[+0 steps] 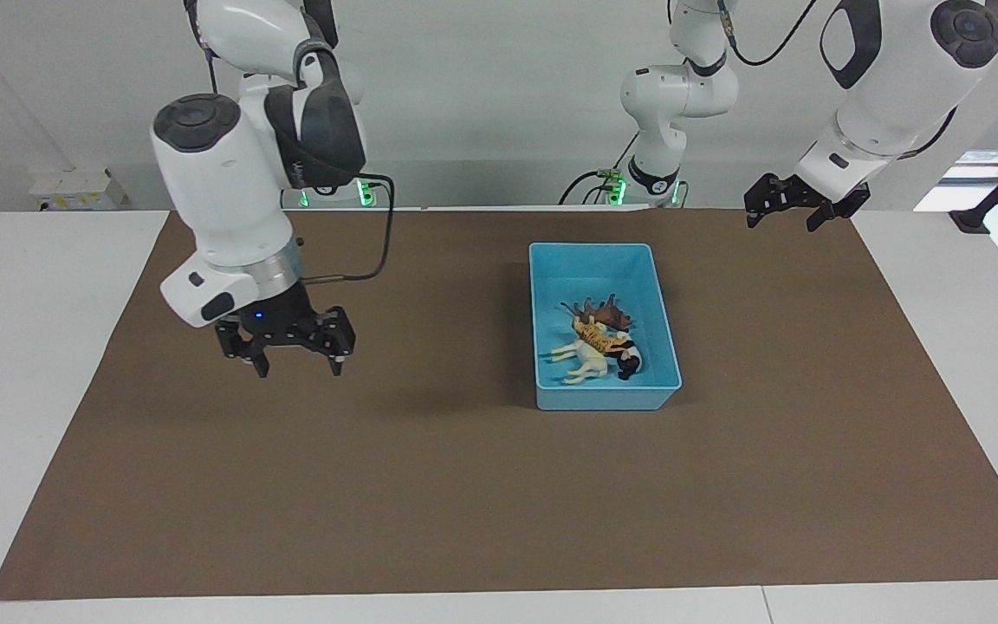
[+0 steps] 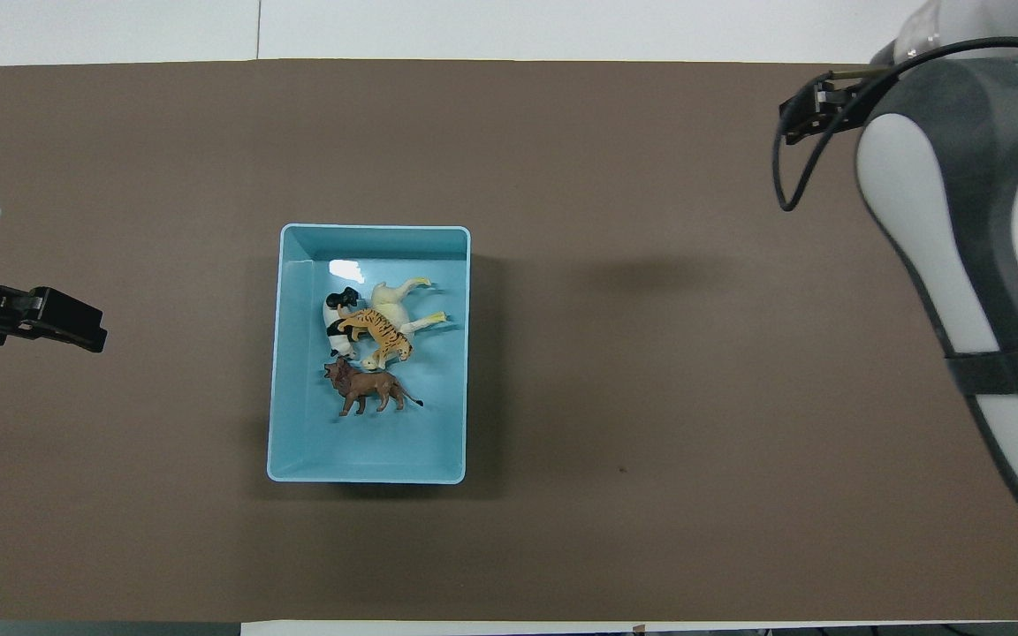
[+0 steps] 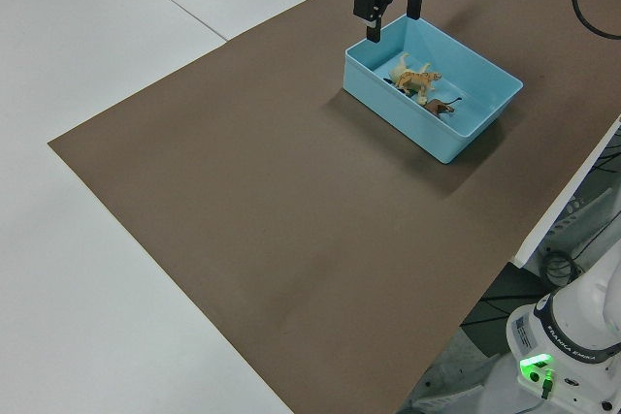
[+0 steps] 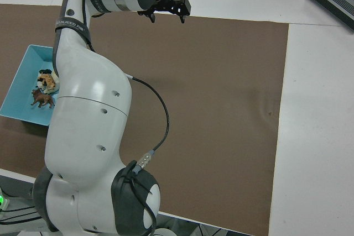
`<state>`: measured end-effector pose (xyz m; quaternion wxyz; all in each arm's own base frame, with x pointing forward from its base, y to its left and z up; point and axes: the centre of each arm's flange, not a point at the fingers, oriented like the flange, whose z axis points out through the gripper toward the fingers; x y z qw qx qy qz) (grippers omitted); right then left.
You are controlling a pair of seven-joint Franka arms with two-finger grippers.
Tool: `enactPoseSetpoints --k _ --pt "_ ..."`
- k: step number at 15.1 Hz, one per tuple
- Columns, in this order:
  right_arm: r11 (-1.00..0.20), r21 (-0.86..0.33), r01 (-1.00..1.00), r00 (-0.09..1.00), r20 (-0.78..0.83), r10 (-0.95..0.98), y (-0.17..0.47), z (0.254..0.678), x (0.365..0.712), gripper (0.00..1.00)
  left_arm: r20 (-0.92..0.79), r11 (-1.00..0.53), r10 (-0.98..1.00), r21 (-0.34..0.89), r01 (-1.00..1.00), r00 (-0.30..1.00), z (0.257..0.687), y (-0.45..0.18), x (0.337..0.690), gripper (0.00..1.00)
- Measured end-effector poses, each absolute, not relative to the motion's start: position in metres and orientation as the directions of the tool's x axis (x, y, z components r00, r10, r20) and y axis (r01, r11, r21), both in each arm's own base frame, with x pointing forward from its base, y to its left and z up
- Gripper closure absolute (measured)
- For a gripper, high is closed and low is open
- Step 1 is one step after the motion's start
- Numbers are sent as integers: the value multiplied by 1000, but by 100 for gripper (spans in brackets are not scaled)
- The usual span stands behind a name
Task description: Put all toys into storage box
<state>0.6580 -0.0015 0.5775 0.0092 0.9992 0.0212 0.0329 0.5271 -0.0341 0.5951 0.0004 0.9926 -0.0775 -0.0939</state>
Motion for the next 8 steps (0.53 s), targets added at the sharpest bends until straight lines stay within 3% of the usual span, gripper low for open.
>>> enactPoseSetpoints --k 8 --pt "-998 -16 52 995 -89 54 -29 583 561 0 -111 -987 -159 10 -159 981 599 -37 536 0"
